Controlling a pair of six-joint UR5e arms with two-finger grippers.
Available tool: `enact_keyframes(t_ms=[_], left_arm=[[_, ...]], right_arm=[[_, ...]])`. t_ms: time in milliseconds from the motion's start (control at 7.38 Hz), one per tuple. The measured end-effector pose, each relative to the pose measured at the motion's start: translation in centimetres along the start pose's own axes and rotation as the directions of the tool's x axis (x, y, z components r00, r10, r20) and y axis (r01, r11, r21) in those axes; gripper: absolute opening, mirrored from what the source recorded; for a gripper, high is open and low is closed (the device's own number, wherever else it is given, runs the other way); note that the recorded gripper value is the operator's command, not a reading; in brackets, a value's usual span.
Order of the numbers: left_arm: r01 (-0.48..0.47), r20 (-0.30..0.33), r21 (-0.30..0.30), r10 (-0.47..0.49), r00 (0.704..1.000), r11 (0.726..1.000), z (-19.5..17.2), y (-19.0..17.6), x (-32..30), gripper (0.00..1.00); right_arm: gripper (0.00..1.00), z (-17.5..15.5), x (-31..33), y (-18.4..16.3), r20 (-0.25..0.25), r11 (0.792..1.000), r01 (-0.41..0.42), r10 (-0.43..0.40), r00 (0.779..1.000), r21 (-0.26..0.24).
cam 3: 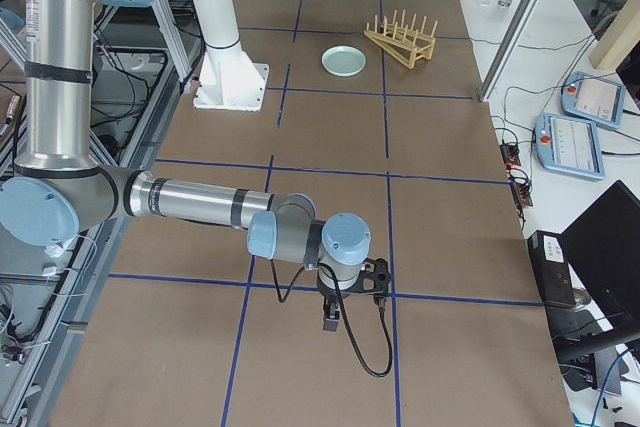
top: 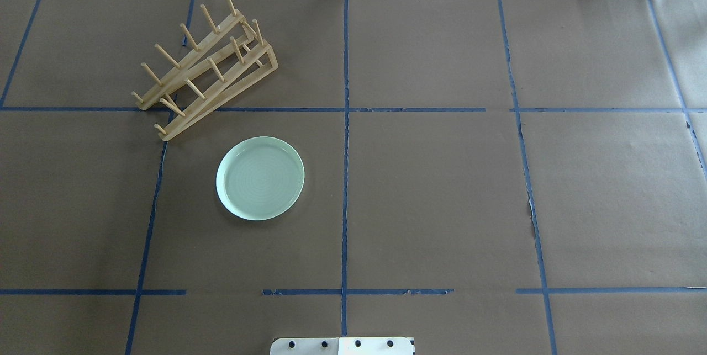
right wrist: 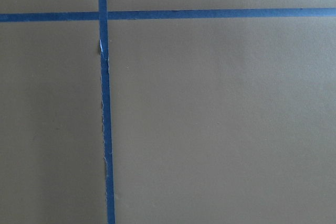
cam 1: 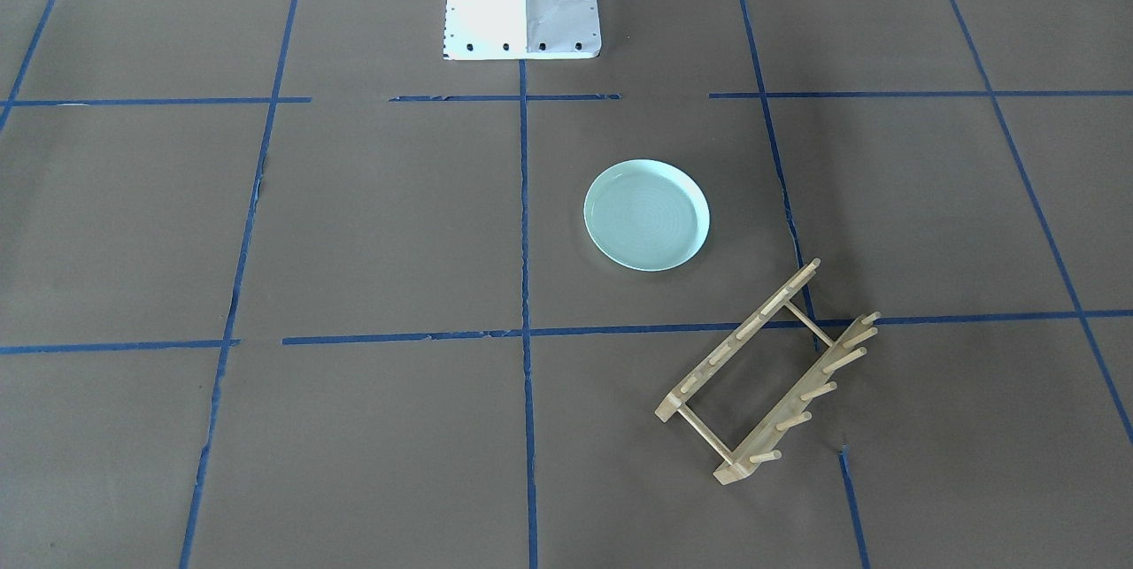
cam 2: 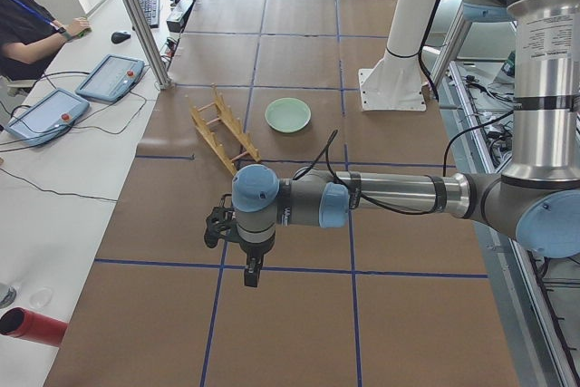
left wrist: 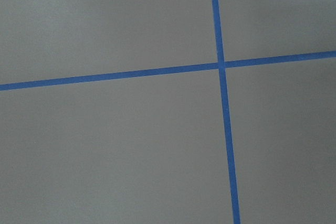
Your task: Place plate on rack
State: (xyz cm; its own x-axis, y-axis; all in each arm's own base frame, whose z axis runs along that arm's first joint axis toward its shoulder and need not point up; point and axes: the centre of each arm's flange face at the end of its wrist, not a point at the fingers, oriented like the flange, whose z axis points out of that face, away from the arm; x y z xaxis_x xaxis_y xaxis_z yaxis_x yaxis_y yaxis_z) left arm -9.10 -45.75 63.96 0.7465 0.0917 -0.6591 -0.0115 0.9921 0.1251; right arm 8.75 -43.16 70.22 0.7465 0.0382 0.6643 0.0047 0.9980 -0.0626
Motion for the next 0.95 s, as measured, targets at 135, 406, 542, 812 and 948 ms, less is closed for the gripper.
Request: enact_keyframes(t_ms=[135, 406, 542, 812, 948], left_arm=[[-0.005, 0.0, 0.006, 0.005, 1.0, 1.0, -0.2, -0.2, 0.2, 1.0], [-0.021, 0.001, 0.022, 0.021, 1.0, 1.0, -0.8, -1.6, 0.7, 1.0], [-0.05, -0.002, 0.051, 0.05, 0.999, 0.997, -1.8, -3.3, 1.8, 1.0], [-0.094, -0.099, 0.084, 0.102, 0.99, 0.992, -3.1, -5.9, 6.5, 1.0], [-0.099, -0.142, 0.087, 0.111, 0.984, 0.991, -3.5, -7.3, 10.5, 1.0]], right_arm=[[1.0, 0.0, 0.0, 0.0, 0.0, 1.0, 0.0, 0.0, 1.0, 0.0], [1.0, 0.0, 0.0, 0.0, 0.0, 1.0, 0.001, -0.001, 1.0, -0.001], [1.0, 0.0, 0.0, 0.0, 0.0, 1.0, 0.001, -0.001, 1.0, -0.001], [1.0, 0.0, 0.0, 0.0, 0.0, 1.0, 0.0, 0.0, 1.0, 0.0], [1.0, 0.0, 0.0, 0.0, 0.0, 1.0, 0.0, 0.0, 1.0, 0.0]])
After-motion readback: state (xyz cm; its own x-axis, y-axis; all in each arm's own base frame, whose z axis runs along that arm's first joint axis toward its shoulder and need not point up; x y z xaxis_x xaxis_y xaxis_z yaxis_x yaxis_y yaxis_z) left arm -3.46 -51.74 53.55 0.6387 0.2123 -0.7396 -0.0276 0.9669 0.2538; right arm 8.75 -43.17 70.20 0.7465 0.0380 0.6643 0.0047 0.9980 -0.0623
